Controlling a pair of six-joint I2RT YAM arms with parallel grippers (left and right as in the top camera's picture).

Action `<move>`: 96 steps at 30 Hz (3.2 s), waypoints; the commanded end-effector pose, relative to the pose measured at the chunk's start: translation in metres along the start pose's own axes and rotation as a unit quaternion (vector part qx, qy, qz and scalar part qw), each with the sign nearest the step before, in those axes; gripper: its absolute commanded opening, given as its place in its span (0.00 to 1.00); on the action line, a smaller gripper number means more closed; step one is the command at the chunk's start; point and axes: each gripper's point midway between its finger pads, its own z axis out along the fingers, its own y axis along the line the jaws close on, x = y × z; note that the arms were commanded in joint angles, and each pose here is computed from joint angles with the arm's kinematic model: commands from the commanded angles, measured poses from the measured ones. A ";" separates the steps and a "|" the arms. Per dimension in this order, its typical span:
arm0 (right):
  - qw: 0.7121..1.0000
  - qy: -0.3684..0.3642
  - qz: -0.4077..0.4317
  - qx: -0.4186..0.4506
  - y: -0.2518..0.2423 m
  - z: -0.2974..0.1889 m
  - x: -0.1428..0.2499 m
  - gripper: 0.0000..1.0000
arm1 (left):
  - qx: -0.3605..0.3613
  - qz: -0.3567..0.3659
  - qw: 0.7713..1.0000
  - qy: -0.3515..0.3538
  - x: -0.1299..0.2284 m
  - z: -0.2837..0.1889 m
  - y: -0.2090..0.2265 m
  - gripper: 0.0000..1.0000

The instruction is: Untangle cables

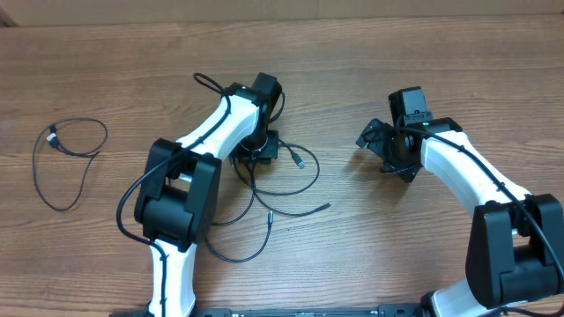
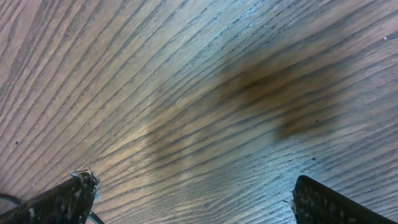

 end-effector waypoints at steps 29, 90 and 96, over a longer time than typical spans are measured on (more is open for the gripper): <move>1.000 -0.016 -0.002 -0.009 0.005 -0.009 -0.008 1.00 | -0.005 -0.002 0.998 0.058 0.041 0.048 0.010 0.35; 1.000 -0.016 -0.002 -0.009 0.005 -0.009 -0.008 1.00 | -0.004 0.071 0.995 0.065 0.053 0.062 0.013 1.00; 1.000 -0.016 -0.002 -0.009 0.005 -0.009 -0.008 1.00 | -0.004 0.072 0.995 0.065 0.053 0.062 0.013 0.87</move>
